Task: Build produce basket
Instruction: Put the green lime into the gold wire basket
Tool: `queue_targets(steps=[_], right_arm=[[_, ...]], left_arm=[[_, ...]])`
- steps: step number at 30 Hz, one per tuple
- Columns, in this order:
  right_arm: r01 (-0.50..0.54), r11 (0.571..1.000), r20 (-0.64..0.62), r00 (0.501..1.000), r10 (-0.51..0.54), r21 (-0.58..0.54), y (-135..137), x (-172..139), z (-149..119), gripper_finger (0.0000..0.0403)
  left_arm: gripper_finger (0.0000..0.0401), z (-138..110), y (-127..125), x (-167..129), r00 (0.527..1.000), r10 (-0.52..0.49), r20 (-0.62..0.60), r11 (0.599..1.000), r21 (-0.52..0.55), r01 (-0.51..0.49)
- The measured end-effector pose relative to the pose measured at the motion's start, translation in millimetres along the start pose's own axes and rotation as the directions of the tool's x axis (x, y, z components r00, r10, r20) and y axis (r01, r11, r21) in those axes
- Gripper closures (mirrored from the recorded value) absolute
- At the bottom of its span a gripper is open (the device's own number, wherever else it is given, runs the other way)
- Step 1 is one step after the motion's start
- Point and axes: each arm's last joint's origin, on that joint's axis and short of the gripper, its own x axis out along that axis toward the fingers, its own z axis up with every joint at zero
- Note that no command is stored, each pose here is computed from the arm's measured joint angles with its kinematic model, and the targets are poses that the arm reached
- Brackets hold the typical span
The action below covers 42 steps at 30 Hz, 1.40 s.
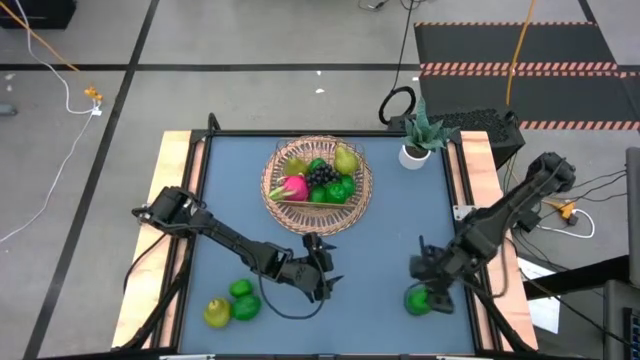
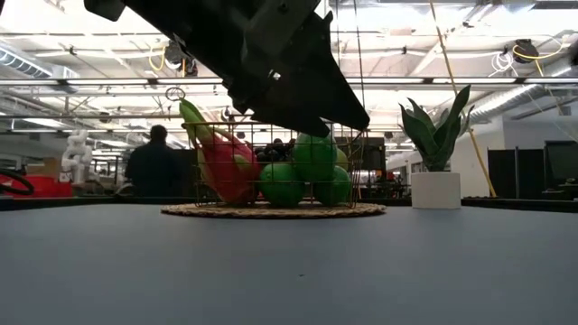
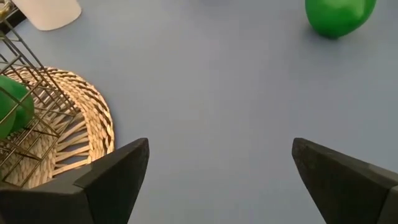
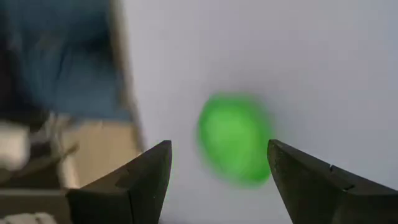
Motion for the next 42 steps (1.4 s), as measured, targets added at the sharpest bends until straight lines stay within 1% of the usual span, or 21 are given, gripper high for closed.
queue_targets(steps=[2, 3, 6, 7, 8, 11, 14, 15, 18, 20, 23, 26, 28, 31, 36, 39, 42], right_arm=[[-0.015, 0.999, -0.050, 0.999, 0.013, -0.031, 0.5, -5.8, -10.3, 0.0145], [0.007, 0.999, -0.065, 0.998, -0.009, -0.038, -1.3, -7.3, -14.3, 0.0145], [0.115, 0.991, -0.038, 0.992, -0.118, -0.068, -7.5, -8.9, -20.1, 0.0145], [0.129, 0.989, -0.036, 0.991, -0.131, -0.072, -9.0, -7.6, -20.7, 0.0145], [0.117, 0.991, -0.029, 0.992, -0.119, -0.067, -8.8, -5.5, -20.5, 0.0145], [0.025, 0.999, 0.012, 1.000, -0.024, -0.035, -5.0, 4.0, -17.5, 0.0145], [-0.060, 0.995, 0.040, 0.997, 0.063, -0.074, -4.7, 16.6, -17.3, 0.0145], [-0.057, 0.995, 0.039, 0.997, 0.060, -0.077, -7.4, 20.4, -18.5, 0.0145], [0.011, 0.998, -0.007, 1.000, -0.012, -0.065, -21.2, 29.2, -24.9, 0.0145], [0.040, 0.997, -0.028, 0.999, -0.042, -0.063, -25.4, 31.3, -27.9, 0.0145], [0.009, 0.996, -0.027, 1.000, -0.011, -0.088, -20.8, 30.3, -28.5, 0.0141], [-0.042, 0.989, 0.026, 0.999, 0.046, -0.140, -12.8, 29.2, -25.3, 0.0132], [-0.025, 0.985, 0.043, 0.999, 0.033, -0.169, -11.7, 29.7, -27.3, 0.0125], [0.026, 0.970, 0.079, 0.997, -0.007, -0.242, -10.1, 31.5, -32.2, 0.0111], [-0.014, 0.964, 0.108, 0.993, 0.044, -0.265, -1.4, 32.1, -36.4, 0.0088], [-0.011, 0.951, 0.091, 0.995, 0.042, -0.310, 1.6, 35.0, -42.1, 0.0078], [0.023, 0.939, 0.053, 0.999, -0.005, -0.344, 2.2, 44.1, -47.8, 0.0072]], left_arm=[[0.0004, -0.1, 0.0, 0.1, 1.000, 0.000, 0.000, 1.000, -0.005, 0.000], [0.0004, 0.0, -0.1, 0.1, 1.000, 0.000, 0.001, 1.000, -0.011, 0.000], [0.0004, 0.3, 0.0, 0.2, 1.000, -0.001, 0.003, 0.999, -0.040, 0.001], [0.0004, 0.7, 0.2, 0.3, 1.000, -0.001, 0.006, 0.999, -0.049, 0.001], [0.0004, 0.9, 0.4, 0.5, 1.000, 0.000, 0.007, 0.998, -0.055, 0.001], [0.0004, 1.6, 0.1, 0.6, 1.000, -0.002, 0.015, 0.998, -0.063, 0.003], [0.0004, 1.8, 0.1, 0.6, 1.000, -0.002, 0.017, 0.998, -0.065, 0.003], [0.0004, 1.7, 0.1, 0.6, 1.000, -0.002, 0.016, 0.998, -0.065, 0.003], [0.0004, 1.9, 0.7, 1.0, 1.000, -0.001, 0.016, 0.998, -0.061, 0.002], [0.0004, 2.3, 1.9, 1.7, 1.000, 0.002, 0.017, 0.999, -0.049, -0.001], [0.0004, 3.6, 5.1, 3.6, 1.000, 0.009, 0.020, 0.998, -0.055, -0.008], [0.0004, 4.4, 7.9, 5.2, 1.000, 0.016, 0.020, 0.998, -0.060, -0.015], [0.0004, 4.8, 9.3, 6.1, 1.000, 0.019, 0.020, 0.997, -0.071, -0.018], [0.0004, 5.2, 10.9, 6.9, 1.000, 0.022, 0.019, 0.996, -0.084, -0.020], [0.0004, 5.5, 10.7, 6.9, 1.000, 0.016, 0.020, 0.996, -0.086, -0.014], [0.0004, 5.5, 10.5, 6.9, 1.000, 0.015, 0.020, 0.996, -0.086, -0.013], [0.0004, 5.4, 10.2, 6.7, 1.000, 0.013, 0.020, 0.996, -0.088, -0.011]])
